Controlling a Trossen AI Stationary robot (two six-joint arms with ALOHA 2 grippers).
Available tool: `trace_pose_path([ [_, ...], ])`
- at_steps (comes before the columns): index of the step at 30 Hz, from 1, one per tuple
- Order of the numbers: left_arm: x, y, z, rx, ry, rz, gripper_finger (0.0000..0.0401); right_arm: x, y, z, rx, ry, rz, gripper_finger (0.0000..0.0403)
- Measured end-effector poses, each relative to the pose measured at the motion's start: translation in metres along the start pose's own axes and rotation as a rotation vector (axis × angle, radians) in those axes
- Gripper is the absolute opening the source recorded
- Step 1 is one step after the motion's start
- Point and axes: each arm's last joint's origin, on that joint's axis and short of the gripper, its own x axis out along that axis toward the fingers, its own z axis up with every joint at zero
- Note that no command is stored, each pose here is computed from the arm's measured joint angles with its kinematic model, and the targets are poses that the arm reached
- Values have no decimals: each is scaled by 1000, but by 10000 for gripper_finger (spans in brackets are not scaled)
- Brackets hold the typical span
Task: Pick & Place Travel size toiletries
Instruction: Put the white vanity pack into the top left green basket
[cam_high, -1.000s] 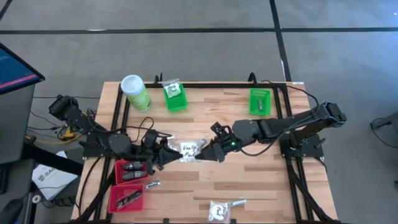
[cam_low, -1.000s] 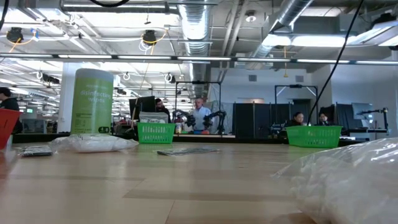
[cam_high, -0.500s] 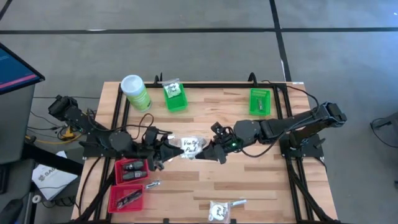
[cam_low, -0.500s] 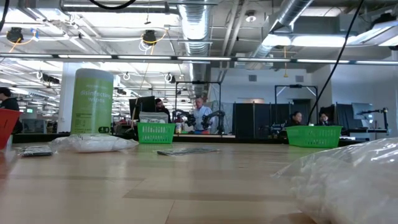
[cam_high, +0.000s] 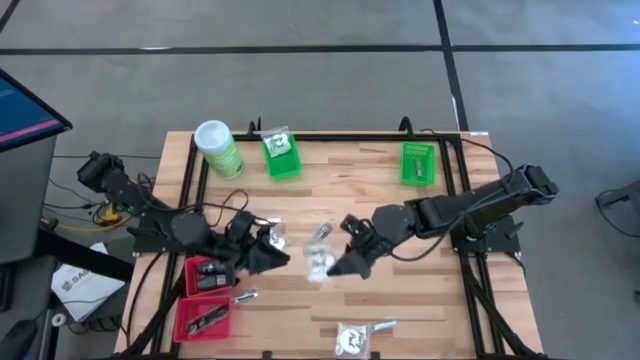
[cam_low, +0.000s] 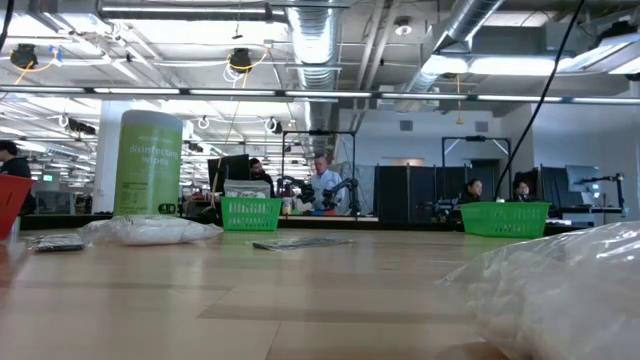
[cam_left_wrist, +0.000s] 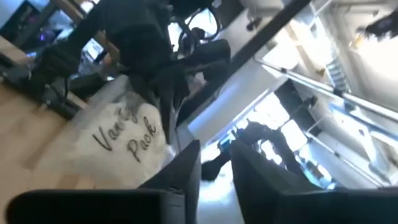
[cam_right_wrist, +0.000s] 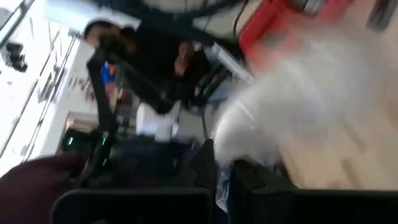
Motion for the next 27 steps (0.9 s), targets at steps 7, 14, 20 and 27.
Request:
trace_pose_path([
  [7,-3,14,7,35,80,76,164,2,6,-17,23,126,38,2],
  [14,24,49,11,-91,218,-20,258,4,17,-33,-33,182,101,1],
  [20,49,65,13,-132,145,-217,285,3,34,-32,-131,103,254,0],
  [27,61,77,6,-177,135,-289,286,0,43,-18,-189,14,259,0],
])
